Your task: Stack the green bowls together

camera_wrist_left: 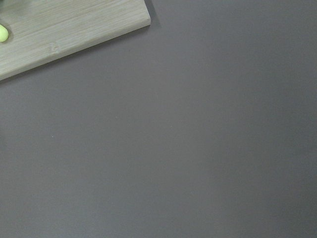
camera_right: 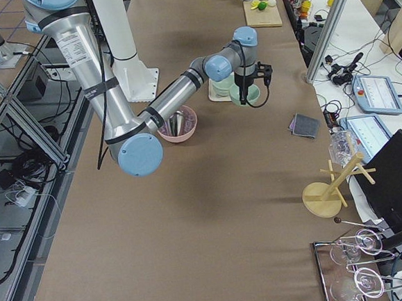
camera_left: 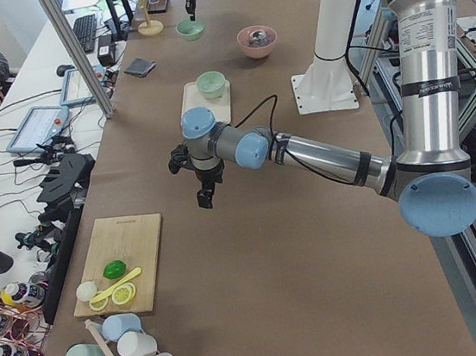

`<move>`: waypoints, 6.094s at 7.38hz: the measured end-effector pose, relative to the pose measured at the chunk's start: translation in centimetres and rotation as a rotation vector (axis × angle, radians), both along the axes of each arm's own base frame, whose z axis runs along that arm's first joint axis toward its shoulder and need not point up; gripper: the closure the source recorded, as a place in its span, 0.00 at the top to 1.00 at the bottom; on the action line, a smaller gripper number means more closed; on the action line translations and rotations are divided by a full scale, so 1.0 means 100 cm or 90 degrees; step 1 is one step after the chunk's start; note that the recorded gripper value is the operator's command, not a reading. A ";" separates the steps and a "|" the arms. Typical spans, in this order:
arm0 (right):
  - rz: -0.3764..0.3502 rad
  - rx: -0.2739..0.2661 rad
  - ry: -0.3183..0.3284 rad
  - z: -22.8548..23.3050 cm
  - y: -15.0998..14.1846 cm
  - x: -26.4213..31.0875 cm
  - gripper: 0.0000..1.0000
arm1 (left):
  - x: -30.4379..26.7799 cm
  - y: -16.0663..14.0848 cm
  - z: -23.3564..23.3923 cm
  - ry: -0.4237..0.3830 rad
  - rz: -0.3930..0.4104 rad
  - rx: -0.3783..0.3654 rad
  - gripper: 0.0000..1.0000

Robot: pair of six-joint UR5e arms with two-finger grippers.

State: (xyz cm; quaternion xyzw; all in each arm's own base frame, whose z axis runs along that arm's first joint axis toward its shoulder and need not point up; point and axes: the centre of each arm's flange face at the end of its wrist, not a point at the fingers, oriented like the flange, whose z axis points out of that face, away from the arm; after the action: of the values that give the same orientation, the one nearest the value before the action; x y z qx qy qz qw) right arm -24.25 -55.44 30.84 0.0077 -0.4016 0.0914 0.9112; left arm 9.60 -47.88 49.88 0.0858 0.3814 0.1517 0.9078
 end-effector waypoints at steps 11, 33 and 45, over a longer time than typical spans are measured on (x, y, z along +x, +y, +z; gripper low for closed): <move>0.075 -0.067 -0.026 -0.109 0.062 -0.157 0.00 | -0.145 0.009 0.049 -0.032 0.033 0.033 0.98; 0.087 -0.069 0.006 -0.073 0.085 -0.259 0.00 | -0.153 0.013 0.048 -0.032 0.029 0.030 0.98; 0.067 -0.032 -0.018 -0.072 0.084 -0.257 1.00 | -0.153 0.013 0.048 -0.031 0.029 0.029 0.98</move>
State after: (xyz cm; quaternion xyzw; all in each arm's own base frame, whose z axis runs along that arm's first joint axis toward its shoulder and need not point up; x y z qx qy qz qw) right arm -49.98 -47.04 23.64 0.0046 -0.4113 0.1490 0.8992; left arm -5.67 -46.55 54.71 0.0940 0.3572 0.1832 0.9110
